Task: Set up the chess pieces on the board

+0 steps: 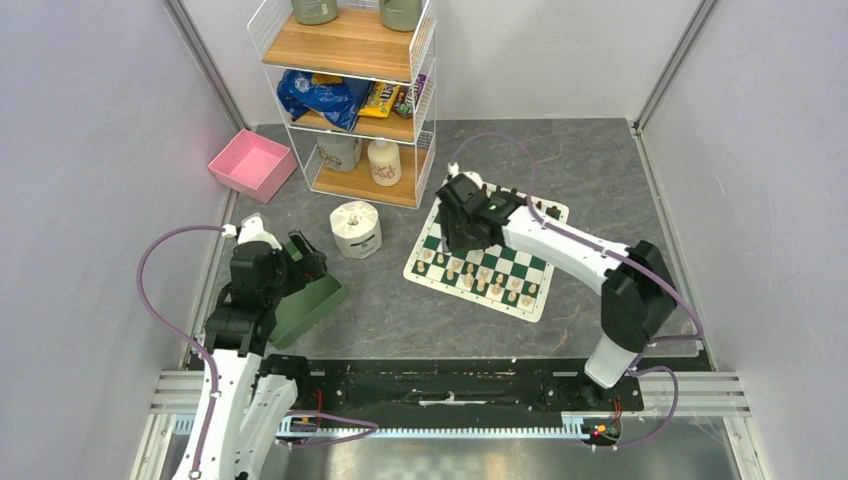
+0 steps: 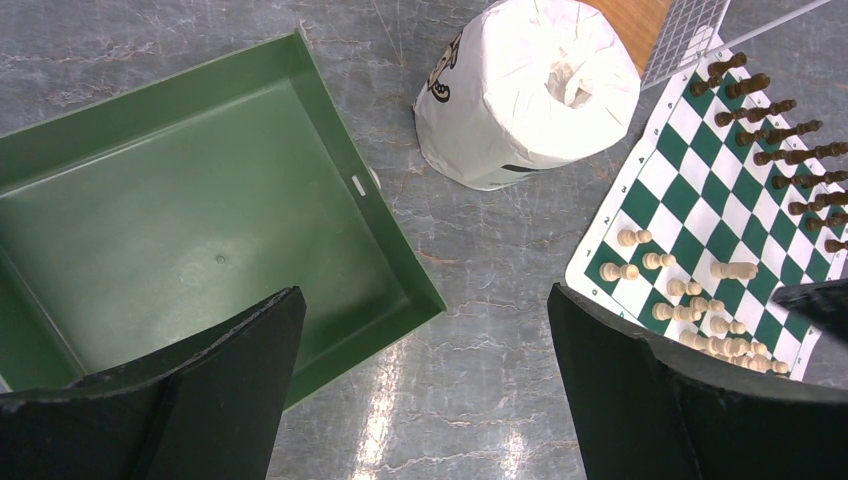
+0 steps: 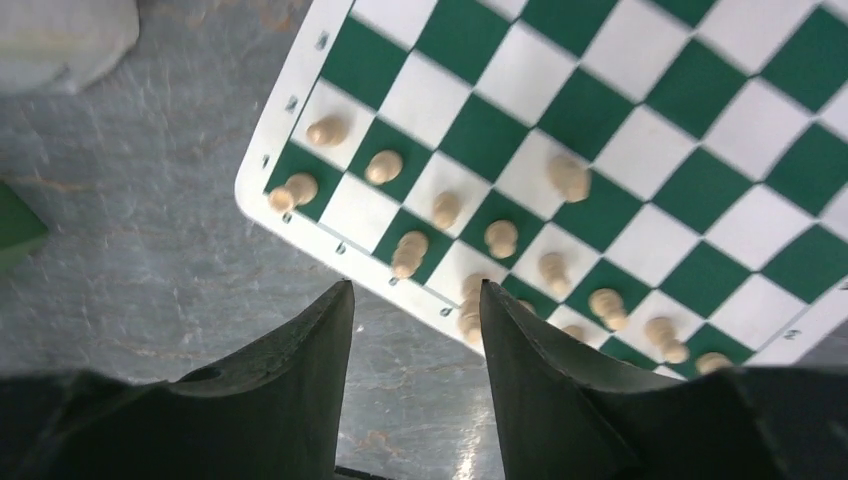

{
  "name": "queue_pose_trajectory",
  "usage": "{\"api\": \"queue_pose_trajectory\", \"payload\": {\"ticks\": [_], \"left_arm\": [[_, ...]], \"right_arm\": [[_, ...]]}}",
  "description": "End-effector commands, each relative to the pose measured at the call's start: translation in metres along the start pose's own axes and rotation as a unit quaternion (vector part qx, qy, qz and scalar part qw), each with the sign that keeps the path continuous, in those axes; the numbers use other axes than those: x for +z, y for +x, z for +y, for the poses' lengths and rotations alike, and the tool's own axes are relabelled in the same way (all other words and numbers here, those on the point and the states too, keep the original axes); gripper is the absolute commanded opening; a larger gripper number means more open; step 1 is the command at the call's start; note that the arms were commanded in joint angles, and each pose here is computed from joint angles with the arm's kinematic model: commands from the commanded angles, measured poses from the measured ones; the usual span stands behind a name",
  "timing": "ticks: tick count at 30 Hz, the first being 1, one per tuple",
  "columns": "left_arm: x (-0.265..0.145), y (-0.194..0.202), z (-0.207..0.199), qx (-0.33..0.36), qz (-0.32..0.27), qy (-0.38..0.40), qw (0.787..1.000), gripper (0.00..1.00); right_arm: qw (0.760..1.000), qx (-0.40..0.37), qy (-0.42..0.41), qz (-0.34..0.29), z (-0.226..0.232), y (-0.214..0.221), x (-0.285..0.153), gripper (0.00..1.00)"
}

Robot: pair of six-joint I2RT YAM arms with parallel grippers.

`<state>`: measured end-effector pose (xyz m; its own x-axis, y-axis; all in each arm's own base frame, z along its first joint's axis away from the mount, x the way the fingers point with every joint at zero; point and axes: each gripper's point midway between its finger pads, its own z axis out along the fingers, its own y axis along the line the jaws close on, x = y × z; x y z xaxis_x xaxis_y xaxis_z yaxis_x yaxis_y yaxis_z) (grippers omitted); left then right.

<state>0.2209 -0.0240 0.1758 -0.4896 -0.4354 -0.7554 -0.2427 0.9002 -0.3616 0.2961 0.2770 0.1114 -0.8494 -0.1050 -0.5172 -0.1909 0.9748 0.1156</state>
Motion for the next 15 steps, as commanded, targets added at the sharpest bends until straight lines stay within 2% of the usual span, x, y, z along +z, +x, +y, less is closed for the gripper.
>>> {"api": "queue_pose_trajectory", "payload": {"ticks": [1, 7, 15], "left_arm": [[-0.001, -0.007, -0.005, 0.013, -0.014, 0.013, 1.000, 0.99], [-0.001, -0.007, -0.005, 0.013, -0.015, 0.014, 1.000, 0.99], [-0.001, -0.007, -0.004, 0.013, -0.016, 0.012, 1.000, 0.99]], "right_arm": [[0.998, 0.044, 0.034, -0.022, -0.043, -0.028, -0.006, 0.58], [0.996, 0.057, 0.060, 0.028, -0.074, -0.016, 0.026, 0.60], [0.995, 0.040, 0.085, 0.046, -0.082, -0.014, 0.051, 0.60]]}}
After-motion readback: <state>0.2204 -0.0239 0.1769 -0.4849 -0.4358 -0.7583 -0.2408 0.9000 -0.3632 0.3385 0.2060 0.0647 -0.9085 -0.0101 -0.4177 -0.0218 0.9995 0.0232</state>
